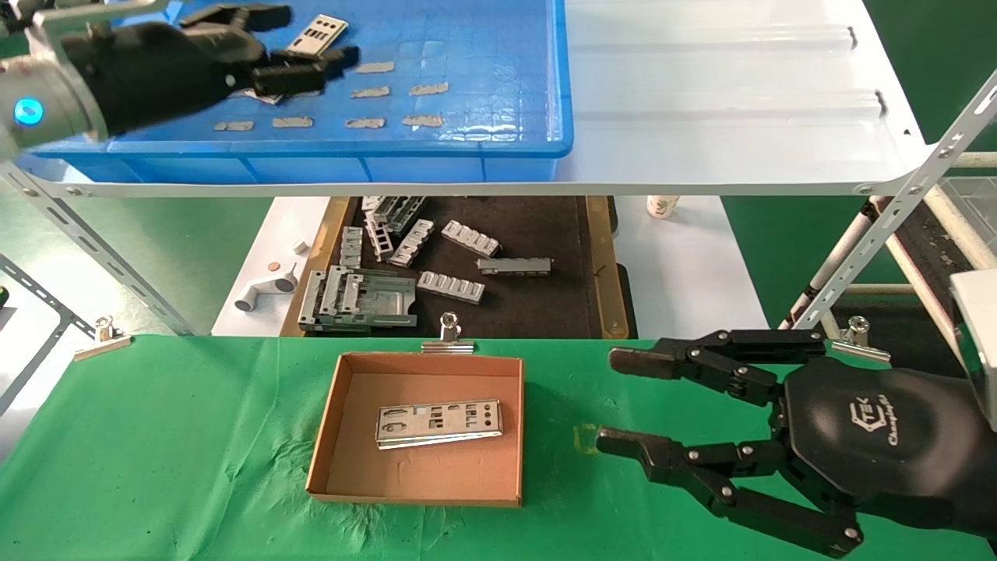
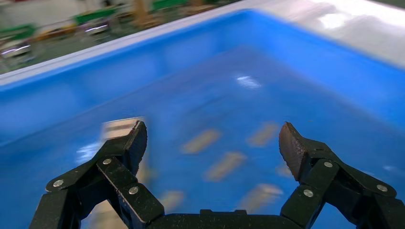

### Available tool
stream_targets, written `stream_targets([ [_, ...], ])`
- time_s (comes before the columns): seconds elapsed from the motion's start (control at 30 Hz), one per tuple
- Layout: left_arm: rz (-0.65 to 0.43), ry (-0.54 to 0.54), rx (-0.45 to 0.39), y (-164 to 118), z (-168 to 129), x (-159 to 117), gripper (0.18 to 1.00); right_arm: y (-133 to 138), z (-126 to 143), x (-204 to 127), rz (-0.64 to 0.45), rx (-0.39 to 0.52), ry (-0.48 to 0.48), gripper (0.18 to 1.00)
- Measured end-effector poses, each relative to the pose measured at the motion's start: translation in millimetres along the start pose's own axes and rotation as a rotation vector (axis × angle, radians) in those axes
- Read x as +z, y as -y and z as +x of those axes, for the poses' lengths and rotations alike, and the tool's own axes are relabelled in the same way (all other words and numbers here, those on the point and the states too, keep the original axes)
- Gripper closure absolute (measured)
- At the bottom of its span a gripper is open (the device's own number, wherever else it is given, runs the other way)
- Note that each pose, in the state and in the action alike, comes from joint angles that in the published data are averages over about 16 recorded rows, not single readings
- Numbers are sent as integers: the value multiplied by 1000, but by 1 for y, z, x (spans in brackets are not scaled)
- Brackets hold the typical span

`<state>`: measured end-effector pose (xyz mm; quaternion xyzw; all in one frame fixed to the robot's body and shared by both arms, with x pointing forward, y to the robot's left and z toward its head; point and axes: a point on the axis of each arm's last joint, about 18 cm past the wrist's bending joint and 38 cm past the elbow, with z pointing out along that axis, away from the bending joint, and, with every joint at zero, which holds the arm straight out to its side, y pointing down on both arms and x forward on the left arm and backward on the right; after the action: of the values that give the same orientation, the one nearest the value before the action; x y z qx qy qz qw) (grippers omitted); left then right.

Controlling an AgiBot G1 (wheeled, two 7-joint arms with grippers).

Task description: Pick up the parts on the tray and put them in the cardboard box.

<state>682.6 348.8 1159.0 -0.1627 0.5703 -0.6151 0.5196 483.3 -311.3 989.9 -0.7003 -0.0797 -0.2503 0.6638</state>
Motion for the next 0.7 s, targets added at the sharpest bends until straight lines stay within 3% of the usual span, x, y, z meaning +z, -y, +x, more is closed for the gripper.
stream_targets([
  [0.3, -82, 182, -30, -3, -27, 22, 184, 0, 0, 0, 0, 0, 0, 753],
  [0.7, -115, 219, -102, -15, -26, 31, 184, 0, 0, 0, 0, 0, 0, 939],
])
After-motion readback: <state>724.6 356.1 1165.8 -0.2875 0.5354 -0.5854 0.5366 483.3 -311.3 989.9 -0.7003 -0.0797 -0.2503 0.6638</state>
